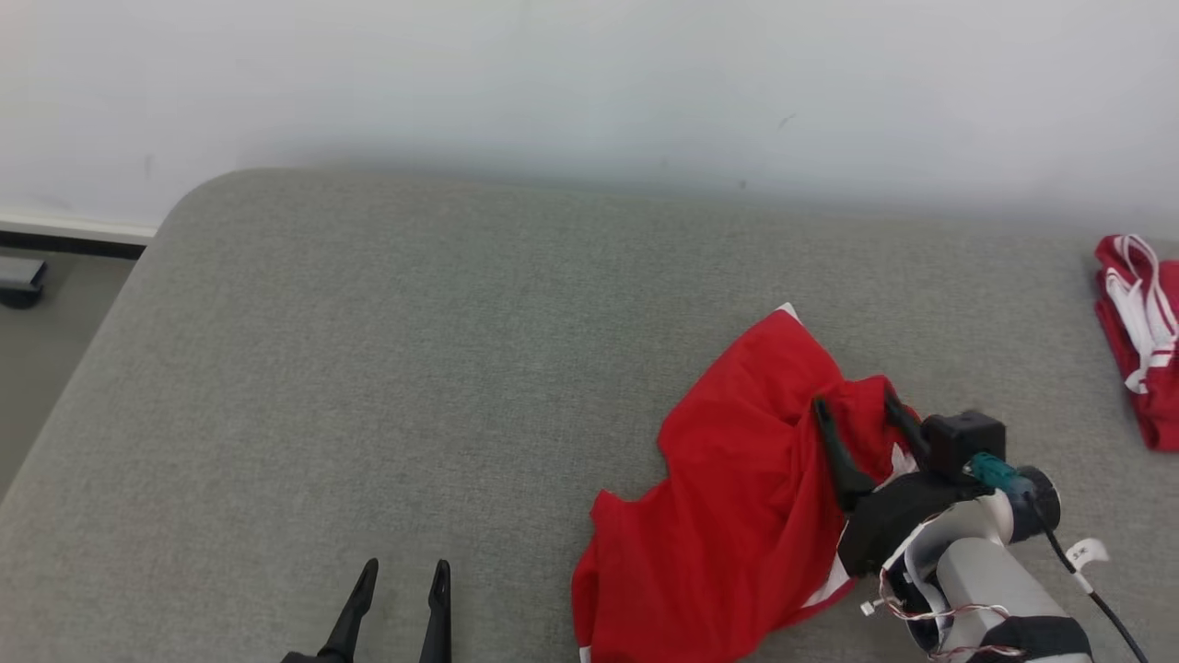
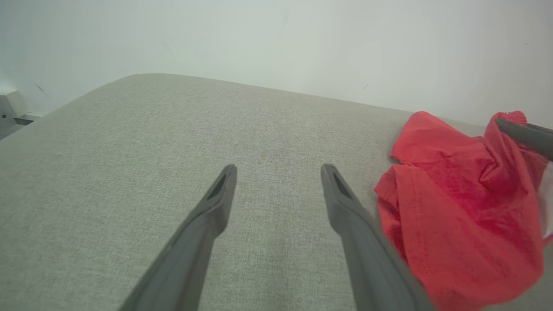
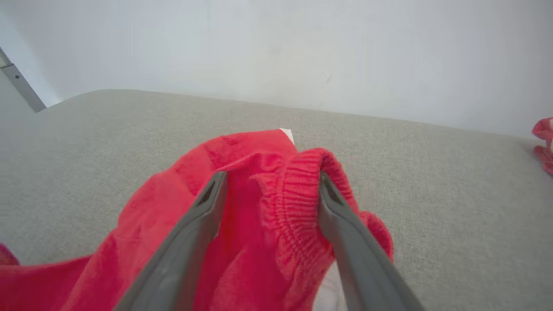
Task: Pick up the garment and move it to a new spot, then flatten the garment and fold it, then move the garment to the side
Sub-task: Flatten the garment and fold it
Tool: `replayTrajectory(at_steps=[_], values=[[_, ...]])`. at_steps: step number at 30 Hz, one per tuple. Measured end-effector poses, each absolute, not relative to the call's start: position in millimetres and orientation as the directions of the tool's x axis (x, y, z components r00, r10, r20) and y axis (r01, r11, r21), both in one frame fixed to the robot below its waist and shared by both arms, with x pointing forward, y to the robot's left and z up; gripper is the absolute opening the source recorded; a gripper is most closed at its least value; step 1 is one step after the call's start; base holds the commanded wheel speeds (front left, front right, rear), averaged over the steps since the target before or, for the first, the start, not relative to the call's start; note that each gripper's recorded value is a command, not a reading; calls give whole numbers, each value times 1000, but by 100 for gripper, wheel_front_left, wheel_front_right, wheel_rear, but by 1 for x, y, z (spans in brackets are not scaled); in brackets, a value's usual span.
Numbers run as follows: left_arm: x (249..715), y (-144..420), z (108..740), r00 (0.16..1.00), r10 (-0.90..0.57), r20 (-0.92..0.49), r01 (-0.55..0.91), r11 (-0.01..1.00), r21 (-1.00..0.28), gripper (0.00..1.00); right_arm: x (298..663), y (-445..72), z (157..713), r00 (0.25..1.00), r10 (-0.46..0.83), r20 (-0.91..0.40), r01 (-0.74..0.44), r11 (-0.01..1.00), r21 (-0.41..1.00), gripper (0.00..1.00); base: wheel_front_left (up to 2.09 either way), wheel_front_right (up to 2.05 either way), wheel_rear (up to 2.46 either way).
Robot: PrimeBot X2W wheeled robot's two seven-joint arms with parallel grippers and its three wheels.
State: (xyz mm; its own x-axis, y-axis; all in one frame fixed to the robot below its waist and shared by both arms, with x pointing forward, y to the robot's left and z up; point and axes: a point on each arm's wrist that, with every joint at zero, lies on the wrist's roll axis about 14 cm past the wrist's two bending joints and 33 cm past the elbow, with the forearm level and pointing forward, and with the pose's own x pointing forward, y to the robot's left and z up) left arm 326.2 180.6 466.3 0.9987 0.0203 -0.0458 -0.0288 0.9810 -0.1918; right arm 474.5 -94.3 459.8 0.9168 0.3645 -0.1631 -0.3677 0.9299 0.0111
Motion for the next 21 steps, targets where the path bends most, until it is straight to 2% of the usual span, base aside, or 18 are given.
replayTrajectory(at_steps=[4,12,21], values=[[328,169,467,999,-19,-42,10,980,-196,100,461,-109,484,937,344,-57,-343,939,31,100,0,0,0],[338,146,470,994,-101,-29,93,976,-197,100,423,-155,515,972,220,86,-227,969,93,100,0,0,0],[320,88,439,943,-309,-124,283,940,-192,100,385,-178,509,989,114,93,-126,982,138,100,0,0,0]])
